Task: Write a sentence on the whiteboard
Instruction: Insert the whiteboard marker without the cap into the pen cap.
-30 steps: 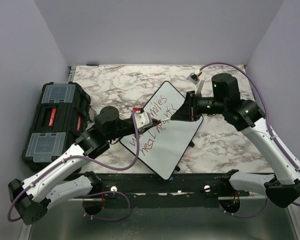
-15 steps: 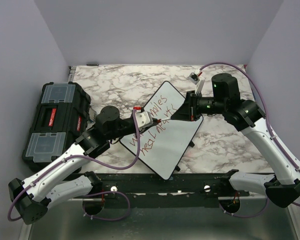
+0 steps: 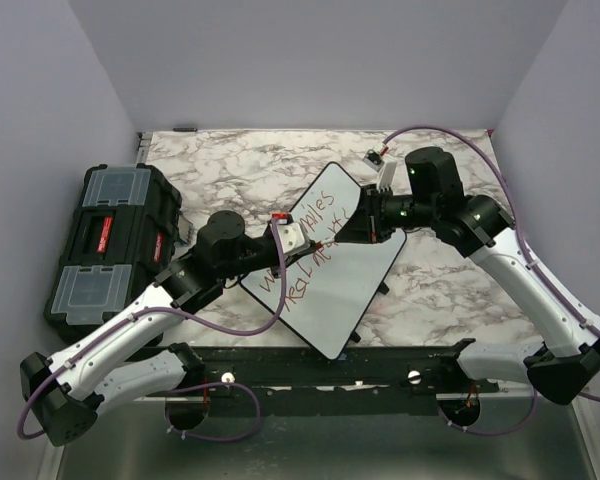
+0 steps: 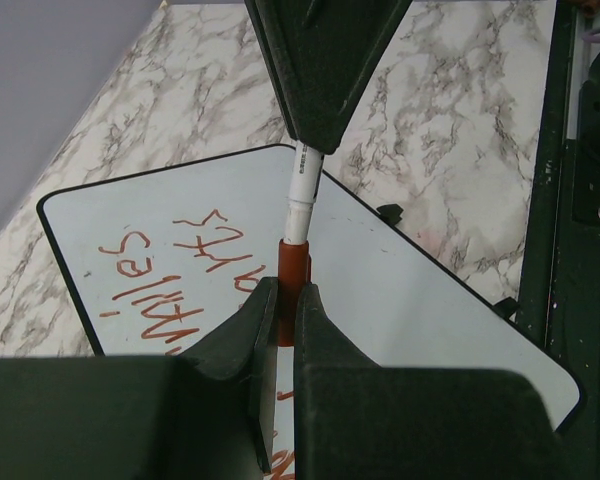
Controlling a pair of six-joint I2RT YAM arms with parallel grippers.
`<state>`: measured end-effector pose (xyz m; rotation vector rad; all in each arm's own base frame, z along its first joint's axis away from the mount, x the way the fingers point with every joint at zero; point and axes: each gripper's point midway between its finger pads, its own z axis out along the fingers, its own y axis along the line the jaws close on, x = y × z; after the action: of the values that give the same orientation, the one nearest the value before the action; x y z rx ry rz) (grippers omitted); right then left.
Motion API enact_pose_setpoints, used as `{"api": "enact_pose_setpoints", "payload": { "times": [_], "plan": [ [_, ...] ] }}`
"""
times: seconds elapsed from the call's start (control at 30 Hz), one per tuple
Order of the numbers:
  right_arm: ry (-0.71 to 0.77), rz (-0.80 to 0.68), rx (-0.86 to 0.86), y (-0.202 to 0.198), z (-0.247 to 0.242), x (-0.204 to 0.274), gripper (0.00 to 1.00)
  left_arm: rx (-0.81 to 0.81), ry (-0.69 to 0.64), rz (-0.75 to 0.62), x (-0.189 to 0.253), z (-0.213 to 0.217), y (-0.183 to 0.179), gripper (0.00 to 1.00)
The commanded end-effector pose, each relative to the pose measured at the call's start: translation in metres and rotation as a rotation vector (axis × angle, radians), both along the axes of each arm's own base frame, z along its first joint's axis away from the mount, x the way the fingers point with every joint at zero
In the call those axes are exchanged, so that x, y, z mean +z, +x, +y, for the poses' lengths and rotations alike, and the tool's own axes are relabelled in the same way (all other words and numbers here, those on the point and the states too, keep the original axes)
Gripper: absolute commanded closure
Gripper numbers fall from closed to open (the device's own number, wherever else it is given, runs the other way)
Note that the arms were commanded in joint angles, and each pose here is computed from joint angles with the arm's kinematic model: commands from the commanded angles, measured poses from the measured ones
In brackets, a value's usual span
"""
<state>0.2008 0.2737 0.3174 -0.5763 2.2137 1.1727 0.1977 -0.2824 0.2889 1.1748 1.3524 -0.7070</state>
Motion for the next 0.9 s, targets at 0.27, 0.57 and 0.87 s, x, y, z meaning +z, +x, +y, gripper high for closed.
{"api": "enact_pose_setpoints", "payload": {
  "times": [0.27,0.57,0.87],
  "plan": [
    [-0.095,-0.01,0.025,-0.005,0.011,-0.014,0.99,-0.005,-0.04,-0.024,0.021,-0.003,0.002,1.0],
    [-0.156,-0.041,0.054,-0.01,0.029,-0.026,0.99,-0.017,-0.042,-0.02,0.022,-0.004,0.0,1.0],
    [-0.173,-0.053,0.077,-0.012,0.044,-0.036,0.99,-0.053,-0.062,-0.012,0.026,-0.006,-0.008,1.0]
  ]
}}
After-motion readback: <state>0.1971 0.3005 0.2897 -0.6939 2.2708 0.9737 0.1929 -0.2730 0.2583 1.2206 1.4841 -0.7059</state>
